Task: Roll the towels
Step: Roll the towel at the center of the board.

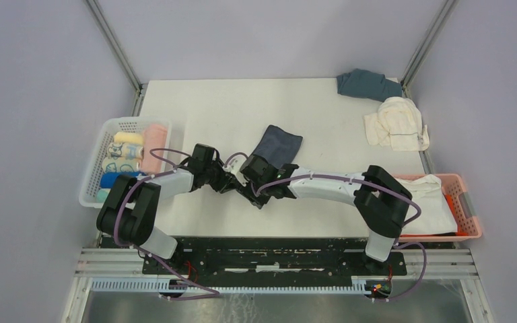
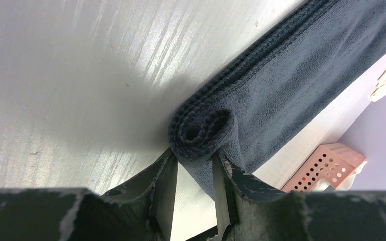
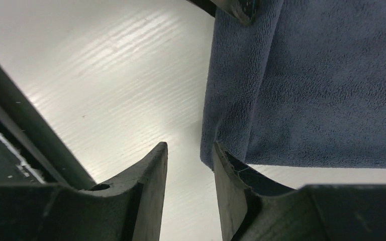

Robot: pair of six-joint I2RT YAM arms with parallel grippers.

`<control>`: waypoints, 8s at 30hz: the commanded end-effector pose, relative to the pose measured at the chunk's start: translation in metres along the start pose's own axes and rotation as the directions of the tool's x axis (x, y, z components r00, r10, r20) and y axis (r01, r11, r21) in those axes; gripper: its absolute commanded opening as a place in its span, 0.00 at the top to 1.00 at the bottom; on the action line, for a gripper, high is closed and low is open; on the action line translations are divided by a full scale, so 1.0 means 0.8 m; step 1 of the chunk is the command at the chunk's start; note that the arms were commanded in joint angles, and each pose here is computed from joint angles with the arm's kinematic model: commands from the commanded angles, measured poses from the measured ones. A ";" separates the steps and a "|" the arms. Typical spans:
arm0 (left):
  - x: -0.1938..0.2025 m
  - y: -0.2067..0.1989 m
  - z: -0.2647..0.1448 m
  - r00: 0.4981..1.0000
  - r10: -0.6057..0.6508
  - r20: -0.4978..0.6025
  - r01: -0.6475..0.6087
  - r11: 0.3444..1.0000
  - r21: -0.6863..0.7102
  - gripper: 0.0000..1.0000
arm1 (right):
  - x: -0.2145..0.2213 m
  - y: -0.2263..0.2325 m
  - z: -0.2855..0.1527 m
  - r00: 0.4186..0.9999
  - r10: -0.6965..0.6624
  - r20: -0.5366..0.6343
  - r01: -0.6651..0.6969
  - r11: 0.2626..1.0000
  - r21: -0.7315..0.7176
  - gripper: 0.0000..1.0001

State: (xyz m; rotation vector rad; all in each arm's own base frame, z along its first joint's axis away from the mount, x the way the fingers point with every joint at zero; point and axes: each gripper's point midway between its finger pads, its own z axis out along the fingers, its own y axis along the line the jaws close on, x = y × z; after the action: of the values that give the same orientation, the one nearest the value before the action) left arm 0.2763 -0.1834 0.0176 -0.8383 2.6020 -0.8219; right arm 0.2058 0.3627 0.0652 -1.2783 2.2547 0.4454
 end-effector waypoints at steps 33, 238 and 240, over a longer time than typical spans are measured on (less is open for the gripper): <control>0.013 0.073 0.017 0.998 0.036 -0.042 -0.046 0.963 -0.266 0.51 | 0.105 -0.039 0.076 0.948 -0.038 -0.317 0.096 0.981 0.167 0.71; -0.015 -0.023 0.031 0.996 0.067 -0.066 -0.076 0.987 -0.139 0.64 | 0.049 -0.073 0.047 0.978 -0.062 -0.198 0.107 0.968 0.228 0.68; -0.013 -0.019 0.021 0.996 0.073 -0.057 -0.081 0.986 -0.146 0.62 | 0.045 -0.052 0.043 0.978 -0.065 -0.199 0.093 0.987 0.134 0.75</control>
State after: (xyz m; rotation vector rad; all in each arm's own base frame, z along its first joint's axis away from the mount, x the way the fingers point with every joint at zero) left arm 0.3228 -0.2152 0.0192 -0.8309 2.7008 -0.7842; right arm 0.2644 0.3271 0.0236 -1.2693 2.2461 -0.0115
